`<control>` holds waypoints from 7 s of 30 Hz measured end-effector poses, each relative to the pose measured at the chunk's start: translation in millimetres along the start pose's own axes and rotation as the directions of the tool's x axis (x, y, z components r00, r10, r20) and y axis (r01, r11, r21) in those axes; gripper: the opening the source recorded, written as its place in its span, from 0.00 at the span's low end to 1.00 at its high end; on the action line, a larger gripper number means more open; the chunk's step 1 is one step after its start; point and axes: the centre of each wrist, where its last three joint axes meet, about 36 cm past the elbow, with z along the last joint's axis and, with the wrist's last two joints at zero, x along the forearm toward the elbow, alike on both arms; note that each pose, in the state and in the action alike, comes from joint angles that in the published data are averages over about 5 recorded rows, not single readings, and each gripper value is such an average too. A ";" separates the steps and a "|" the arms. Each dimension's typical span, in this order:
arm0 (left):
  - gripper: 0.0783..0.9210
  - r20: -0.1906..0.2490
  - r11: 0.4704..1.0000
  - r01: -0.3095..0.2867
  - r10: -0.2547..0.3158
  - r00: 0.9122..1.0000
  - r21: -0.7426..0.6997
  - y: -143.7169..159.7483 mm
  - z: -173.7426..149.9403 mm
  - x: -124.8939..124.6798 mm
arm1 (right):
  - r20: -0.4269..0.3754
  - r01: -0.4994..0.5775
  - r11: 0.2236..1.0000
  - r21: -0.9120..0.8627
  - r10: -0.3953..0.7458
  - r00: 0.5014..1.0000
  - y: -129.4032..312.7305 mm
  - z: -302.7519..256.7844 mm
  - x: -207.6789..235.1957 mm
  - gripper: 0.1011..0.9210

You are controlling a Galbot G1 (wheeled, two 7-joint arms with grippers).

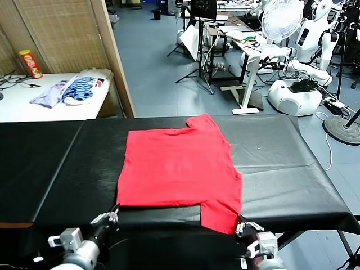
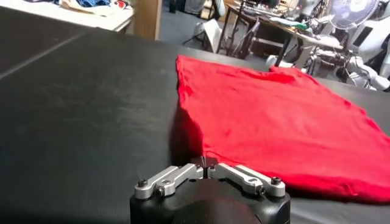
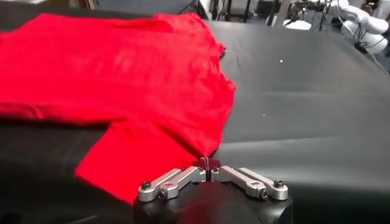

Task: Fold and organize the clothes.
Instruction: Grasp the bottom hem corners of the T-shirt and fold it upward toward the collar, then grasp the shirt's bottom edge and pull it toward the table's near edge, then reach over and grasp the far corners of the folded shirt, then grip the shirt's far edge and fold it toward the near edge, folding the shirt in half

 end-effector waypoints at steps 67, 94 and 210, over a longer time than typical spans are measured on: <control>0.24 -0.014 0.997 0.019 -0.020 1.000 -0.071 40.6 4.4 -108.9 | -0.017 0.055 0.992 0.115 -0.053 0.998 -39.2 17.0 -103.7 0.05; 0.09 -0.136 0.942 0.036 -0.085 0.987 -0.334 32.8 9.6 -4.5 | -0.180 0.148 0.983 0.106 -0.128 0.975 -23.5 16.1 -7.8 0.31; 0.06 -0.106 0.906 0.116 -0.173 0.979 -0.408 48.1 -70.5 -66.8 | -0.212 0.159 0.987 0.019 -0.151 0.965 -42.0 -52.4 -100.4 0.17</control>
